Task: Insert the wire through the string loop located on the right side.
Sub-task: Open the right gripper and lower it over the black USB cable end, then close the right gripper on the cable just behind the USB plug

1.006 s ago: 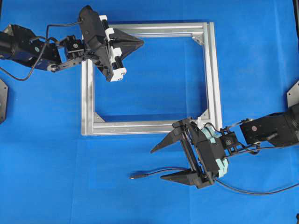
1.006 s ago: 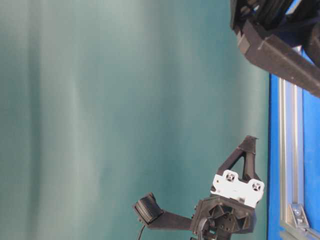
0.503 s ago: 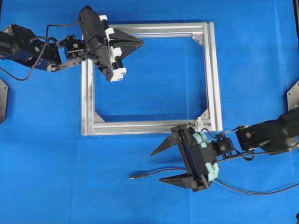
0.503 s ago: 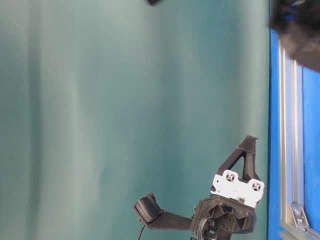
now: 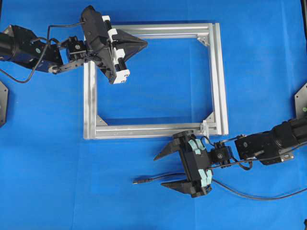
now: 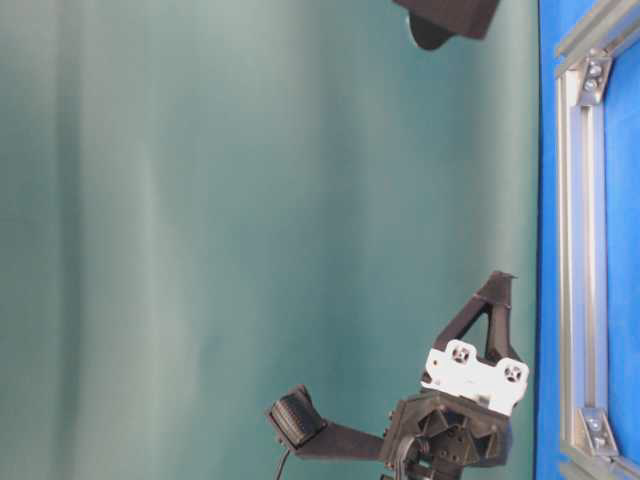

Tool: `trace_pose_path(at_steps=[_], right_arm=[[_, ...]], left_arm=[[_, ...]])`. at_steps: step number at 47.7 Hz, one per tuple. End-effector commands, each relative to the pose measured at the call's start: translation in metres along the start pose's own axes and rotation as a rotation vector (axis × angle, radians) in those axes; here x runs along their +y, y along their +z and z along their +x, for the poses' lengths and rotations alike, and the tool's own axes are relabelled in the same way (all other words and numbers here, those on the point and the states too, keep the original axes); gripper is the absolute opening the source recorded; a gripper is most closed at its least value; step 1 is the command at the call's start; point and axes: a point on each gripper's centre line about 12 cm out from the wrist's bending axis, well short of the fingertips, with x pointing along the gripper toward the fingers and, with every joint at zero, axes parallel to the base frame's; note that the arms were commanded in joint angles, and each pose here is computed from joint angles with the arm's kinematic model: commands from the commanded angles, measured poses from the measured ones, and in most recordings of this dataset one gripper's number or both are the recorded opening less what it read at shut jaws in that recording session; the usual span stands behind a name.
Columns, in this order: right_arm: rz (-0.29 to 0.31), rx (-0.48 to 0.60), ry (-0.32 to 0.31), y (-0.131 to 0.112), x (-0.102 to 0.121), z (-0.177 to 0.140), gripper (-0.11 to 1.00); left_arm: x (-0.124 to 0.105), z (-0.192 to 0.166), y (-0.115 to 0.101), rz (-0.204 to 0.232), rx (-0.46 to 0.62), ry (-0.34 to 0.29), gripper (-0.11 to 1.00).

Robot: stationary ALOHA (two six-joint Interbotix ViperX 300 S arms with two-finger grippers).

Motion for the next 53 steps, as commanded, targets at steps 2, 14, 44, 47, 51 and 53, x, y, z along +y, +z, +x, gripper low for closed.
trace_pose_path(at_steps=[2, 14, 44, 47, 51, 53], right_arm=[[0.003, -0.034, 0.008, 0.0101, 0.0035, 0.0021, 0.92], [0.005, -0.028, 0.005, 0.0086, 0.0036, 0.0041, 0.89], [-0.014, 0.022, 0.004, 0.0028, 0.0035, 0.0080, -0.04], [-0.014, 0.022, 0.004, 0.0028, 0.0035, 0.0080, -0.04], [-0.012, 0.021, 0.005, 0.0034, 0.0035, 0.0078, -0.04], [-0.012, 0.018, 0.005, 0.0051, 0.0038, 0.0073, -0.04]], left_arm=[[-0.0001, -0.0023, 0.0150, -0.002, -0.043, -0.002, 0.00], [-0.0002, -0.0024, 0.0155, -0.002, -0.044, -0.002, 0.00], [0.0006, -0.0027, 0.0150, -0.004, -0.043, 0.000, 0.00], [-0.0001, -0.0027, 0.0150, -0.002, -0.043, -0.002, 0.00], [0.0000, -0.0027, 0.0150, -0.003, -0.043, -0.001, 0.00], [-0.0001, -0.0026, 0.0144, -0.002, -0.041, -0.002, 0.00]])
